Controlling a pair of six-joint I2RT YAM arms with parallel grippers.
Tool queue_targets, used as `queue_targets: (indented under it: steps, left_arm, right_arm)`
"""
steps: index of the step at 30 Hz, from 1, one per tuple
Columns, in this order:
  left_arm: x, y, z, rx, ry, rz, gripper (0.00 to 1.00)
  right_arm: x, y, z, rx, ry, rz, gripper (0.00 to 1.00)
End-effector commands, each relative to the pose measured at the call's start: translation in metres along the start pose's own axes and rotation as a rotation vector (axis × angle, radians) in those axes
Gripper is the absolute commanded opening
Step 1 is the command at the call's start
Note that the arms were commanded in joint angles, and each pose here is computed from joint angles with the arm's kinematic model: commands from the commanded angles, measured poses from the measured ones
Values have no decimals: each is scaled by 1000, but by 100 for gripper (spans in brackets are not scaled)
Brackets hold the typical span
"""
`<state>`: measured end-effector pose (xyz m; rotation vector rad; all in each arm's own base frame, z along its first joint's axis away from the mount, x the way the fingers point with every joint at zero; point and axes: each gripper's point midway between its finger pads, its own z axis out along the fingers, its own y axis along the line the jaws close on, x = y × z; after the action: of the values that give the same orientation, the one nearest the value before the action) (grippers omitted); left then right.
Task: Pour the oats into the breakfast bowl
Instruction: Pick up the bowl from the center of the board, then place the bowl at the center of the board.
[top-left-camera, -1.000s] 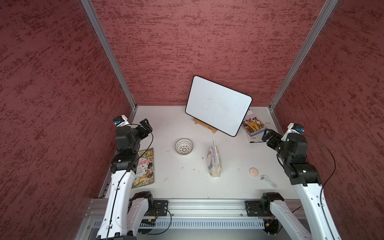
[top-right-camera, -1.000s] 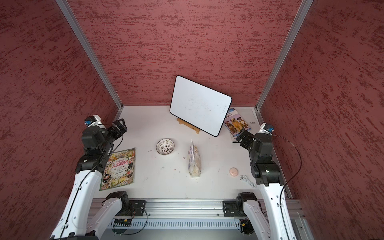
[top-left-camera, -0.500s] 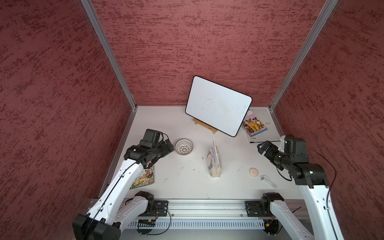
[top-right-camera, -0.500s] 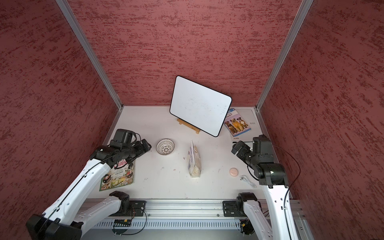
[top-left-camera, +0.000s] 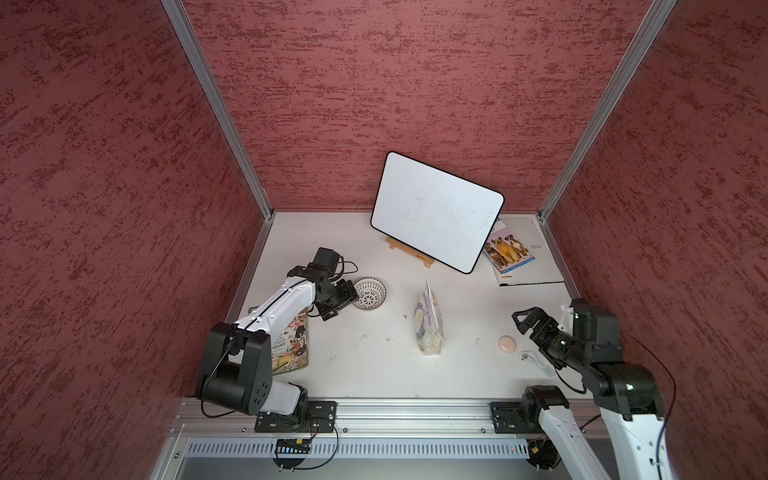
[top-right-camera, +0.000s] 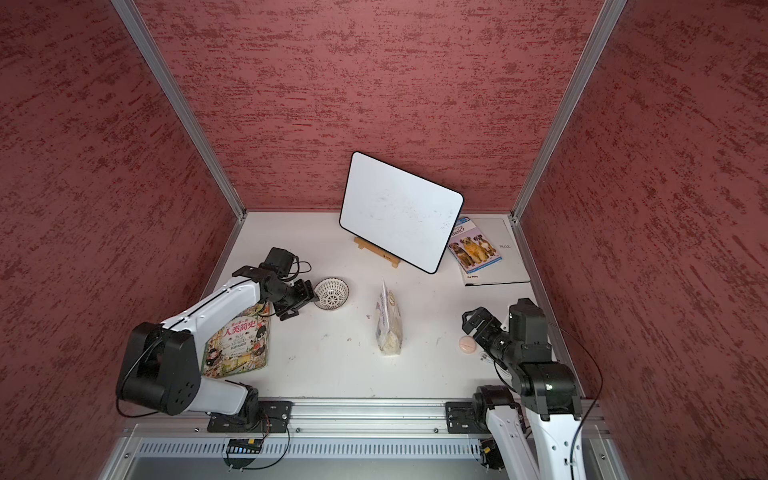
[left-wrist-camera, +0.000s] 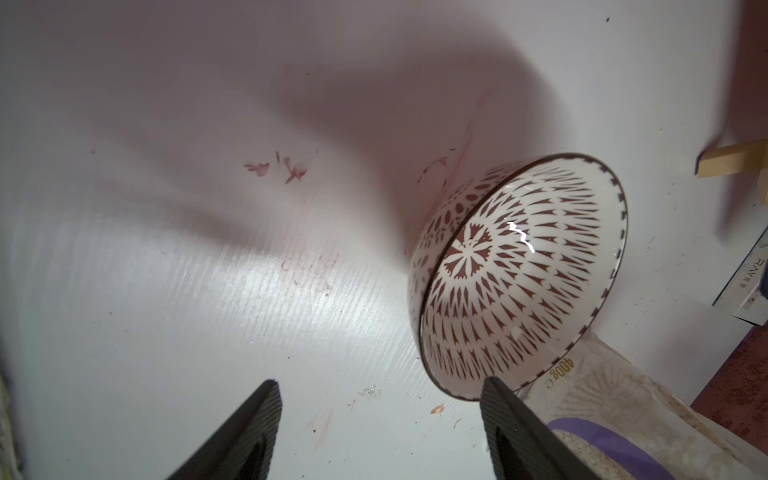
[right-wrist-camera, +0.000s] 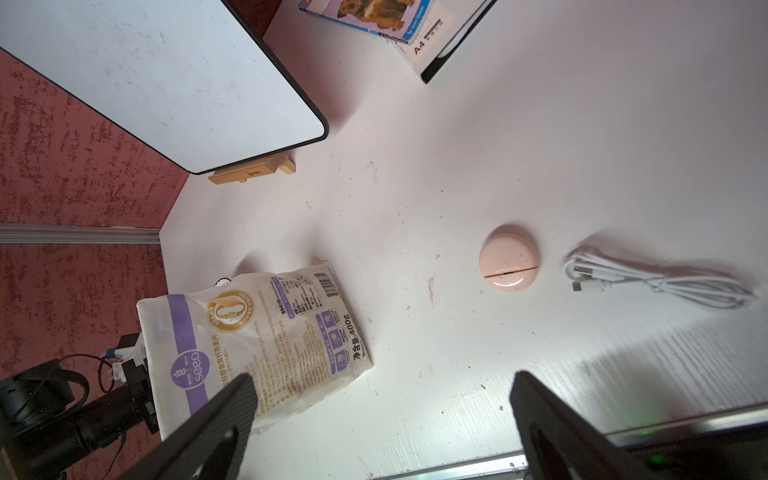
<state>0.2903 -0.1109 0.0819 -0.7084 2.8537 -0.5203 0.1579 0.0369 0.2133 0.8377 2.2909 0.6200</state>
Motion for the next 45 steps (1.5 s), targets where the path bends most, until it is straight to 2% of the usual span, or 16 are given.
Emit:
queue_targets:
  steps: [1,7,11,16,20,28,33,41,45]
  left_arm:
    - [-19,-19,3,28,-36,33,73]
    - [-28,-14,30,-35,-10,39,60]
    - [-34,-19,37,-57,3,63,42]
    - [-36,-17,42,-86,18,91,14]
    - [-24,-12,42,-90,54,110,0]
    - [29,-9,2,-105,50,216,0]
    - [66,12,-17,-100,24,203,0]
    - [90,33,-7,-119,31,190,0]
    - [92,33,1,-119,31,191,0]
  right_arm:
    - [3,0,-3,-23,-5,49,99]
    - [3,-4,-1,7,2,40,99]
    - [2,-2,-1,-1,-2,39,99]
    - [3,-2,1,-4,5,48,99]
    - [3,-2,1,-4,7,47,99]
    - [2,6,6,-24,33,38,99]
    - [-1,16,6,-35,59,1,99]
    - [-2,31,10,-75,115,-49,99]
    - [-3,38,11,-91,136,-58,94]
